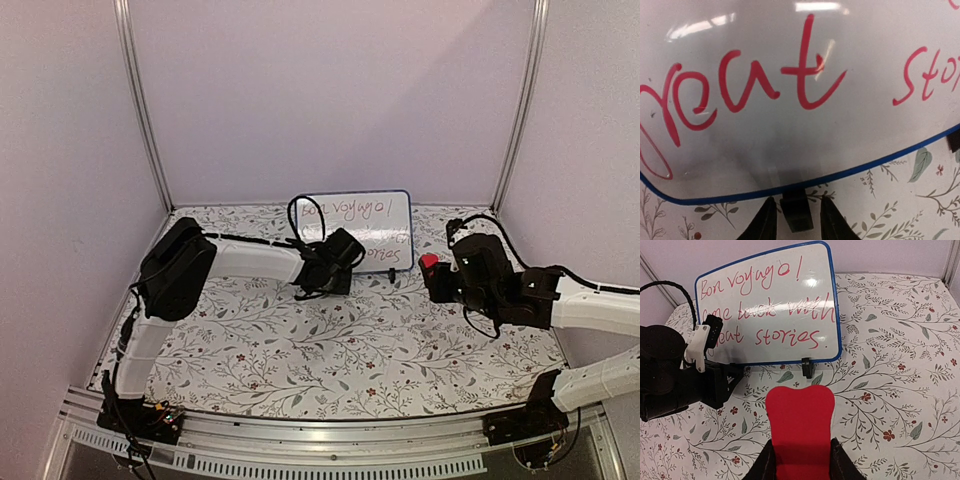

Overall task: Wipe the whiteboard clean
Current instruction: Move the whiteboard to the center of the board, then hold the whiteboard on the whiteboard stand.

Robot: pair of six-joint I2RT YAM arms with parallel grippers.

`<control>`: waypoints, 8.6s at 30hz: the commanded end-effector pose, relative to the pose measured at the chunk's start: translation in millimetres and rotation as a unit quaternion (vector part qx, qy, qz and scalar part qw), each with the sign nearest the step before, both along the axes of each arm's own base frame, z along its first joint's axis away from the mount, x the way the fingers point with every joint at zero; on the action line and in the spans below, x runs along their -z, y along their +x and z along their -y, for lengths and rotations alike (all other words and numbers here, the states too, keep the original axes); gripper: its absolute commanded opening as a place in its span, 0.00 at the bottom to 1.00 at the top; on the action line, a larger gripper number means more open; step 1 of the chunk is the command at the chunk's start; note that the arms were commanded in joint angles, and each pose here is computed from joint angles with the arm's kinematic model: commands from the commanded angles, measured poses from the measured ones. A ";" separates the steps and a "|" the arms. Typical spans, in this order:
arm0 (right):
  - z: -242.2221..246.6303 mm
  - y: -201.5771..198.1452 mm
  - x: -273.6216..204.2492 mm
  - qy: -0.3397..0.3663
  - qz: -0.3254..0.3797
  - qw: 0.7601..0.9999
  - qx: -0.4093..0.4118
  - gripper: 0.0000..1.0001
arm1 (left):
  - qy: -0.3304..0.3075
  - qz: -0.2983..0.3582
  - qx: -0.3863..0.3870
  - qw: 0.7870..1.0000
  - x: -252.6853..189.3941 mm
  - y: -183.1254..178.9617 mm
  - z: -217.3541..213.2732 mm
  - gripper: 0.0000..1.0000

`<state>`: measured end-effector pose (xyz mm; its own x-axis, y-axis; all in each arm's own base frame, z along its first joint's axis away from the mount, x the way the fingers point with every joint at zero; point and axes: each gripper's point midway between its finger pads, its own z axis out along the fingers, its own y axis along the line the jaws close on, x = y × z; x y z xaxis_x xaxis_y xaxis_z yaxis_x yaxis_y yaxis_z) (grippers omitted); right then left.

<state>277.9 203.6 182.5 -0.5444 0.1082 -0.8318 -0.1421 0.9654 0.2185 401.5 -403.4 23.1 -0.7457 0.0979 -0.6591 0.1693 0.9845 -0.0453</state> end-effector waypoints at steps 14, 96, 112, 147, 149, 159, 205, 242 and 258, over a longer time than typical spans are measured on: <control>-13.8 5.2 1.6 0.015 -0.003 1.000 -0.014 0.26 | 0.007 0.020 -0.028 0.999 12.2 5.8 -10.6 0.00; -3.3 -3.2 3.3 0.025 0.009 1.000 -0.015 0.26 | 0.030 -0.068 -0.202 0.977 -4.6 -189.8 -60.7 1.00; -5.5 -2.2 0.5 0.020 0.014 0.999 -0.022 0.26 | -0.010 0.033 -0.081 0.996 -98.9 -181.6 -43.8 1.00; -67.4 -15.1 11.3 0.024 -0.024 0.985 -0.169 0.28 | -0.294 -0.003 0.110 0.950 -174.1 -37.0 -216.1 0.89; -71.7 -17.6 14.1 0.023 -0.026 0.984 -0.177 0.28 | -0.305 -0.005 0.114 0.945 -171.1 -38.4 -215.9 0.84; -86.2 -24.3 22.6 0.013 -0.036 0.979 -0.201 0.29 | -0.336 -0.022 0.119 0.934 -160.1 -41.3 -211.8 0.56; -126.2 -21.9 13.8 -0.003 -0.022 0.970 -0.243 0.30 | -0.317 -0.055 0.131 0.938 -166.0 -42.0 -159.5 0.45; -221.8 -28.0 -18.6 -0.028 0.037 0.946 -0.320 0.29 | -0.310 -0.066 0.191 0.929 -150.6 -71.5 -130.7 0.11; -300.1 -53.0 -27.0 -0.032 0.074 0.920 -0.384 0.27 | -0.312 -0.068 0.197 0.927 -150.8 -74.9 -126.5 0.00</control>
<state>224.3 486.5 197.5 -0.3599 -0.3319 -0.8720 -0.7973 0.5947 0.1028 331.4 -270.4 171.1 -0.8233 -0.0003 -0.5676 0.4356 0.6407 -0.6323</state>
